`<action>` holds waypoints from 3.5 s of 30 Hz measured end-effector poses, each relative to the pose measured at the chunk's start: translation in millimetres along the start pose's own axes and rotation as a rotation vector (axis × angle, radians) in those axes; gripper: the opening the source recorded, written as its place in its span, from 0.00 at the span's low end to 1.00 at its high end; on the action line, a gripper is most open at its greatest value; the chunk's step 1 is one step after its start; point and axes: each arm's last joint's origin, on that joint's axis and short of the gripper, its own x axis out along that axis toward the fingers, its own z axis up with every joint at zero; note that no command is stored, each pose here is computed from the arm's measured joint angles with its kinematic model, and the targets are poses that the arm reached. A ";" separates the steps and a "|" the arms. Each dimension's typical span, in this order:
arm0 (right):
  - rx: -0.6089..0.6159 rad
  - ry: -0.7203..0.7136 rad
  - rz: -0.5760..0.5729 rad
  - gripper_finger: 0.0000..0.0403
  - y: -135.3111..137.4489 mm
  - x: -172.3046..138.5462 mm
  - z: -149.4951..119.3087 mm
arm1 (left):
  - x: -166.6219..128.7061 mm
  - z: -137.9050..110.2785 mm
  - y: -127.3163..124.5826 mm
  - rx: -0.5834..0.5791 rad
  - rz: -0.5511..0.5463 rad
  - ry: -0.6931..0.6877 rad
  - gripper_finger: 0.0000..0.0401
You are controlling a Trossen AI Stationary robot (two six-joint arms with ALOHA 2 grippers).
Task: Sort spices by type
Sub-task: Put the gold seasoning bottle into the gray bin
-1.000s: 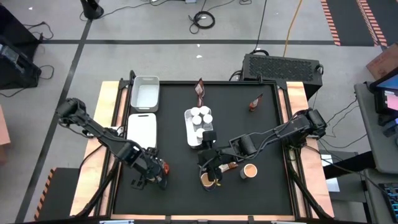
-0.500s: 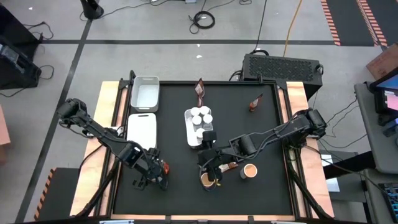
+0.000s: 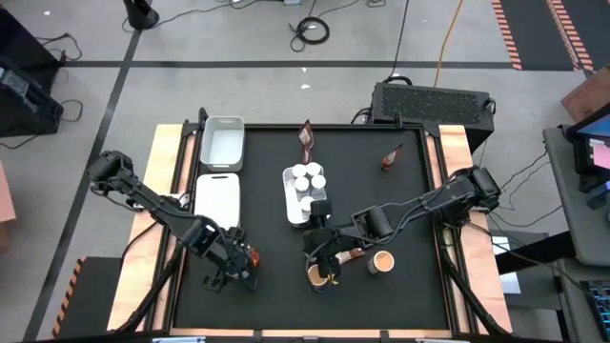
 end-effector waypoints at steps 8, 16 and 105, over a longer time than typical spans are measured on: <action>0.074 0.000 0.000 0.66 -0.1 0.0 0.0 | -0.2 0.4 1.5 0.046 -0.027 0.007 0.81; 0.203 0.004 0.008 0.66 5.1 -1.7 -0.5 | -0.7 0.2 2.2 0.097 -0.006 0.004 0.72; 0.051 0.204 -0.288 0.66 23.7 53.8 -31.1 | -183.3 -143.8 376.4 -1.090 0.625 -0.125 0.85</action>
